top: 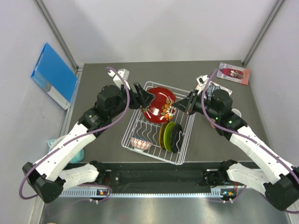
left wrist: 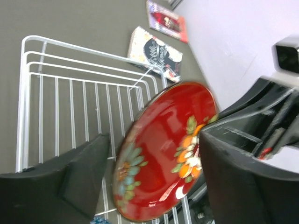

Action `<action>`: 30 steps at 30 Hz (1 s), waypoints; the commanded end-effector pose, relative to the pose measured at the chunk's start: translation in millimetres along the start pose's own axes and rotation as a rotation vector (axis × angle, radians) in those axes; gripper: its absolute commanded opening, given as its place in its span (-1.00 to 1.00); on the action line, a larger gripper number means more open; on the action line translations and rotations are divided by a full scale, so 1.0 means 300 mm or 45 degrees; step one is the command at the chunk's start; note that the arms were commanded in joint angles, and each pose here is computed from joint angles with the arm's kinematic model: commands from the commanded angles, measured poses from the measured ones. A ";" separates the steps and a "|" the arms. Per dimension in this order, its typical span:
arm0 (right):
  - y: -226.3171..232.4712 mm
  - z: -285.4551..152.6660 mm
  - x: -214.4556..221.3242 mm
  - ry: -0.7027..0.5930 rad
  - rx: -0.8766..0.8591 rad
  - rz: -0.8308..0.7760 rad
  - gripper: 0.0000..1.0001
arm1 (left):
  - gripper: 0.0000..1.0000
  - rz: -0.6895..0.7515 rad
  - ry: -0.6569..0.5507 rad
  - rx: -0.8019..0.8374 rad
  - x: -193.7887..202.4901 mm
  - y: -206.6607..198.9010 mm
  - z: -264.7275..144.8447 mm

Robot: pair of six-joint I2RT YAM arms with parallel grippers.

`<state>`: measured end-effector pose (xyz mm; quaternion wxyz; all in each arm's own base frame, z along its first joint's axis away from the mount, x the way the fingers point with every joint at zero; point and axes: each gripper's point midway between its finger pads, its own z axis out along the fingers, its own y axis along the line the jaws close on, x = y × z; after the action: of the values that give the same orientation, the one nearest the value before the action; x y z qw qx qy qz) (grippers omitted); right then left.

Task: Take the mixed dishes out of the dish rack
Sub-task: Place the plate at the center of the board.

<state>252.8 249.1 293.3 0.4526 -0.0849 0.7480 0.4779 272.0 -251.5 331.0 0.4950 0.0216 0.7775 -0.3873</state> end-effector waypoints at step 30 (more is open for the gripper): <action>0.215 -0.027 -0.274 -0.069 -0.242 0.161 -1.00 | 0.63 -0.117 -0.422 -0.188 -0.166 0.125 -0.119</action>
<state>260.0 245.1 349.7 0.4487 -0.0739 0.7295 0.5109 279.6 -184.8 355.3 0.5921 -0.0996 0.7241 -0.3395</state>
